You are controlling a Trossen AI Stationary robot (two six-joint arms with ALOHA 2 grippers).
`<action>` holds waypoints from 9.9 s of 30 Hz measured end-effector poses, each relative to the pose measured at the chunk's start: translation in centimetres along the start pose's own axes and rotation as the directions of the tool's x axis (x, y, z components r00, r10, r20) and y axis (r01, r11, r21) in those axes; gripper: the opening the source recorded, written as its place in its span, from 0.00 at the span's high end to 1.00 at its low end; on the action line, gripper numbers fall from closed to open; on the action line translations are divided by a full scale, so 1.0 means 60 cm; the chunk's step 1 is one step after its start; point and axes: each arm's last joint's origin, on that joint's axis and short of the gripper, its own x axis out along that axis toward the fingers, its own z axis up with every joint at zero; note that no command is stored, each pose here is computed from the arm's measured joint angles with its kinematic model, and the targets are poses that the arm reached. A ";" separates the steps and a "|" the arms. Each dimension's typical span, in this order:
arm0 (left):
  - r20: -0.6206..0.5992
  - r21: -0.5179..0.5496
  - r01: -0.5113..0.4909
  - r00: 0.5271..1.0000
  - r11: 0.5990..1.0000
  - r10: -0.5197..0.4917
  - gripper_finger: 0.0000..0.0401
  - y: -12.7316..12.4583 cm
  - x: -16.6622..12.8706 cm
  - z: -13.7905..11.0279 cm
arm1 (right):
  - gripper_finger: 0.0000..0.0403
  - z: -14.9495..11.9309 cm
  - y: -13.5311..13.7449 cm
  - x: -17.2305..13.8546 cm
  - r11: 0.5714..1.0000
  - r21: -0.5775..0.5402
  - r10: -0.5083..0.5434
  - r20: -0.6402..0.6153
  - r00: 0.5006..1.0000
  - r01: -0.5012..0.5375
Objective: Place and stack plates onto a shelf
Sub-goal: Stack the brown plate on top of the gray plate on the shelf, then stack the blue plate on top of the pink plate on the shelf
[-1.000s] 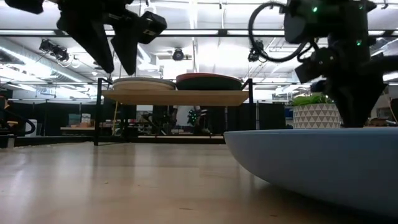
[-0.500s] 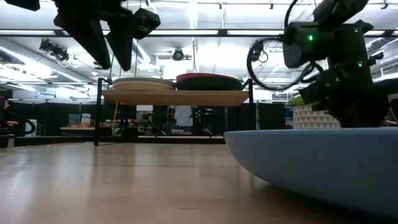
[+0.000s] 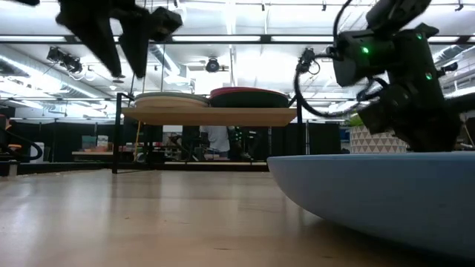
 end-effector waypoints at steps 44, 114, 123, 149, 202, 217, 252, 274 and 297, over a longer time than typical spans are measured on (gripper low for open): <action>0.425 0.530 -0.756 0.628 0.383 0.652 0.37 -0.006 0.046 0.144 | 0.95 0.062 -0.061 -0.233 0.856 0.191 0.353 0.462 0.814 -0.480; -0.466 -0.040 -0.728 0.620 0.684 0.631 0.83 0.231 -0.118 -0.175 | 0.53 -0.037 -0.031 -0.442 0.952 0.287 -0.156 0.753 0.639 -0.106; -0.399 -0.085 -0.688 0.687 0.721 0.608 0.83 0.244 -0.116 -0.176 | 0.53 -0.021 -0.026 -0.432 0.959 0.269 -0.146 0.731 0.667 -0.086; -0.433 -0.120 -0.669 0.700 0.734 0.567 0.55 0.246 -0.110 -0.185 | 0.53 -0.020 -0.026 -0.432 0.959 0.268 -0.145 0.735 0.662 -0.088; 0.089 -0.558 -0.332 0.887 0.760 0.453 0.49 0.343 -0.135 -0.218 | 0.53 -0.016 -0.026 -0.437 0.968 0.243 -0.150 0.759 0.634 -0.062; 0.379 0.057 -0.130 0.920 0.990 0.099 0.49 0.084 0.022 -0.024 | 0.53 0.007 -0.027 -0.391 0.958 0.274 -0.152 0.734 0.661 -0.083; 0.411 0.667 -0.168 0.895 0.726 -0.171 0.52 -0.070 0.235 0.166 | 0.53 0.011 -0.027 -0.392 0.951 0.288 -0.152 0.754 0.639 -0.114; 0.358 0.587 -0.056 0.913 0.808 -0.198 0.96 -0.043 0.146 0.148 | 0.53 0.007 -0.027 -0.388 0.946 0.301 -0.152 0.733 0.663 -0.116; 0.207 0.004 -0.399 0.897 0.917 0.390 0.96 0.313 -0.104 -0.039 | 0.53 -0.089 -0.011 -0.442 0.869 0.493 -0.457 0.775 0.437 0.034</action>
